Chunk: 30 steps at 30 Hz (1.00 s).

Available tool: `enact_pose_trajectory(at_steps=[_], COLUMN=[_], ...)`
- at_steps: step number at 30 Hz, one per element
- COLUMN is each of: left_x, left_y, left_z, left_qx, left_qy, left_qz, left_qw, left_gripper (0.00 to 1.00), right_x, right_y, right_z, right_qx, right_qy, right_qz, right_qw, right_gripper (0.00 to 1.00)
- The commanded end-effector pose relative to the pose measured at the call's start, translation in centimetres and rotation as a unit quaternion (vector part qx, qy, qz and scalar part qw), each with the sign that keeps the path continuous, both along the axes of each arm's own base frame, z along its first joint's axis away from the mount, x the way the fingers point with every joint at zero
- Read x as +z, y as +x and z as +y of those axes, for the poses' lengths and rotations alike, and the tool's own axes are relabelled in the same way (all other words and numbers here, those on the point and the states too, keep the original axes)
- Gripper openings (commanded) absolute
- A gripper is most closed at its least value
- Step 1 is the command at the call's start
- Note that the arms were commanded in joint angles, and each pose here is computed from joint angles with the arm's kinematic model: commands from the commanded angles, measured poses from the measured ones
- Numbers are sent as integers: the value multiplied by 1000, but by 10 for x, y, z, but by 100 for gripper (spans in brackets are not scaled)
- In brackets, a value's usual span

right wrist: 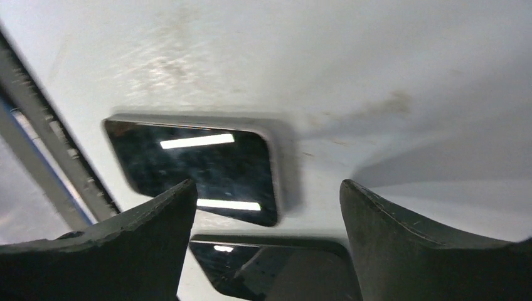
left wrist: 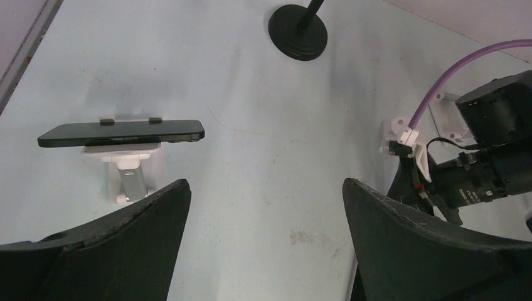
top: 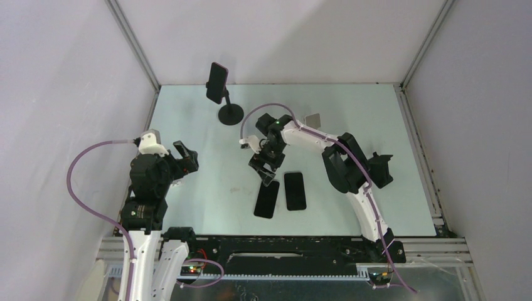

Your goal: Remove the phone from the phone stand

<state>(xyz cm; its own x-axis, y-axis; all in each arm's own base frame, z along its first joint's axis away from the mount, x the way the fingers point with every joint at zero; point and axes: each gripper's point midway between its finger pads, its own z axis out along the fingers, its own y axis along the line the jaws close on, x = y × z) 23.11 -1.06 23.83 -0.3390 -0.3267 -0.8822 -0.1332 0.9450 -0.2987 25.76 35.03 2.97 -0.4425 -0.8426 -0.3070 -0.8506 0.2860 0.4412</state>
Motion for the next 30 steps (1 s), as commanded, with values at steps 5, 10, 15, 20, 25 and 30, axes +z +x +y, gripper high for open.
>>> enact_pose_trajectory(at_steps=[5,10,15,20,25,30], left_x=[6,4,4,5,3,2], left_y=[3,4,3,0,-6,-19], left_z=[-2,0,4,14,38,65], left_qx=[-8,-2,10,40,117,205], left_qy=[4,5,7,11,16,21], left_qz=[-14,-7,-5,-5,1,26], left_qw=[1000,1000,1000,999,993,978], left_gripper=[98,98,98,98,98,98], right_x=[81,132,166,166,164,153], right_y=[93,111,101,71,46,26], right_z=[-27,-32,-23,0,18,29], right_qx=[-152,-262,-350,-358,-351,-363], right_qy=[-44,-10,73,154,173,156], right_qz=[-250,-319,-305,-219,-162,-164], right_qw=[955,911,883,895,906,904], right_gripper=[88,91,98,99,99,99])
